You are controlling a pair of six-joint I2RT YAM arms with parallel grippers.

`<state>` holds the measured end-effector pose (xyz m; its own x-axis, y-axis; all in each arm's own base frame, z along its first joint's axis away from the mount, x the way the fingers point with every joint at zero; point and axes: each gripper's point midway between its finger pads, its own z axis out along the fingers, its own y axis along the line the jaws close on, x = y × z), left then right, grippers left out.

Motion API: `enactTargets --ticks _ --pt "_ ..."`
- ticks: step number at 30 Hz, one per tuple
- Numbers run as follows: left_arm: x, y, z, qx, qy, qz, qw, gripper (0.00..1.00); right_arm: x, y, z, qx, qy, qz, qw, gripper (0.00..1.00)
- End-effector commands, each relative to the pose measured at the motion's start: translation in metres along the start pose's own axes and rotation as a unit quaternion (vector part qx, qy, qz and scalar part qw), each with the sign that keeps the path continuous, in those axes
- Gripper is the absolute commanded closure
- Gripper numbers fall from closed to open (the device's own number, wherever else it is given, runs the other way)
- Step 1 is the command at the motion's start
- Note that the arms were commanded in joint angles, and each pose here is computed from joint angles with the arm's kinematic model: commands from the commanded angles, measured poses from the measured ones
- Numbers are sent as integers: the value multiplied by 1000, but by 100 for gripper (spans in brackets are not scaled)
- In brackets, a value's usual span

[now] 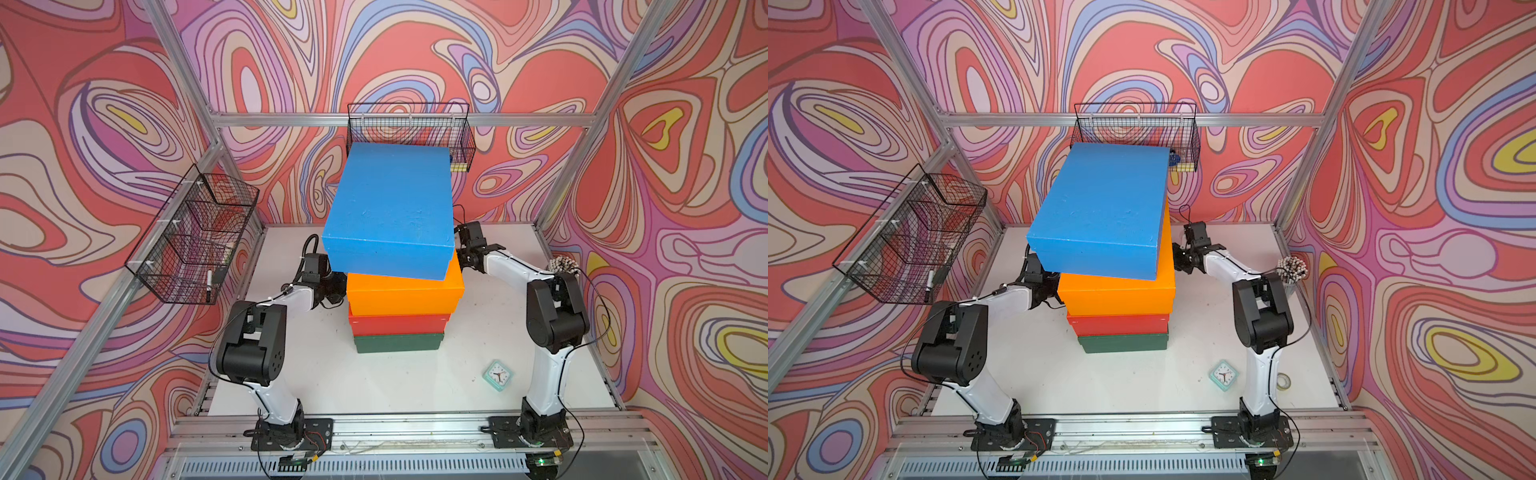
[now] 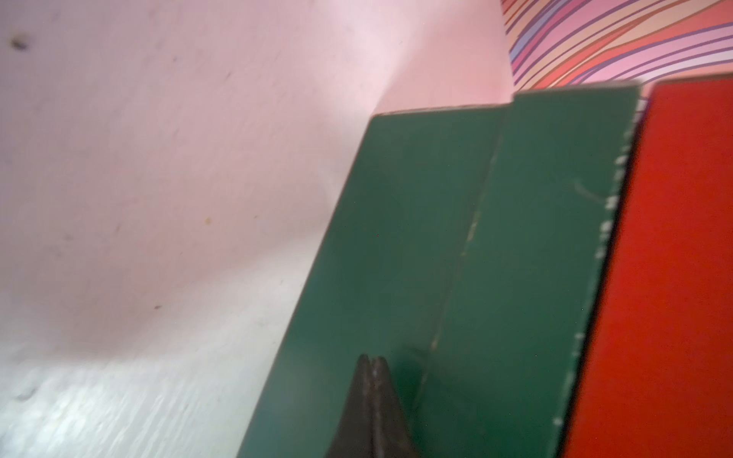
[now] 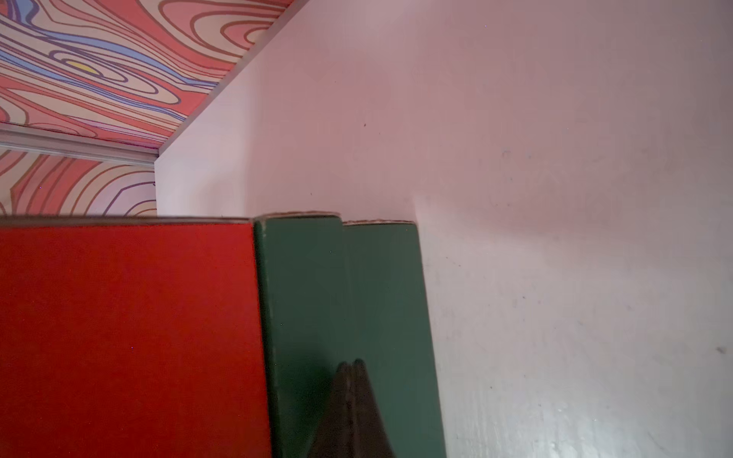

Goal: Stack the shoeboxes
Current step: Adjust the shoebox at the center of the board, then adjust the shoebox.

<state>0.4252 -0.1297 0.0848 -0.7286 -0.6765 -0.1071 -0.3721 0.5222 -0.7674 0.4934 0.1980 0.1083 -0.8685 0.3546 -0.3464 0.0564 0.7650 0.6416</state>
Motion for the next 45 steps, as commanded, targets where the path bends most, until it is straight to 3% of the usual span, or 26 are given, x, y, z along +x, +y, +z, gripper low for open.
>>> enactTargets --ticks 1,10,18,24,27,32,45 --pt "-8 -16 -6 16 -10 8 1000 97 5 -12 -3 7 4 11 1000 100" --pt "-21 -35 -54 5 -67 34 997 96 -15 -11 -61 3 -37 3 999 100" --pt "-25 -73 -126 29 -148 64 986 93 -17 33 -112 -48 -57 -28 997 100" --pt "-13 -91 -155 65 -155 65 984 92 -17 70 -155 -69 -94 -65 991 100" --pt "-8 -90 -161 68 -156 61 983 92 -7 97 -168 -81 -97 -98 987 100" --pt "-6 -95 -165 76 -155 61 983 91 8 130 -158 -86 -75 -135 984 100" --pt "-6 -111 -142 91 -123 68 986 91 3 131 -155 -87 -85 -121 985 100"
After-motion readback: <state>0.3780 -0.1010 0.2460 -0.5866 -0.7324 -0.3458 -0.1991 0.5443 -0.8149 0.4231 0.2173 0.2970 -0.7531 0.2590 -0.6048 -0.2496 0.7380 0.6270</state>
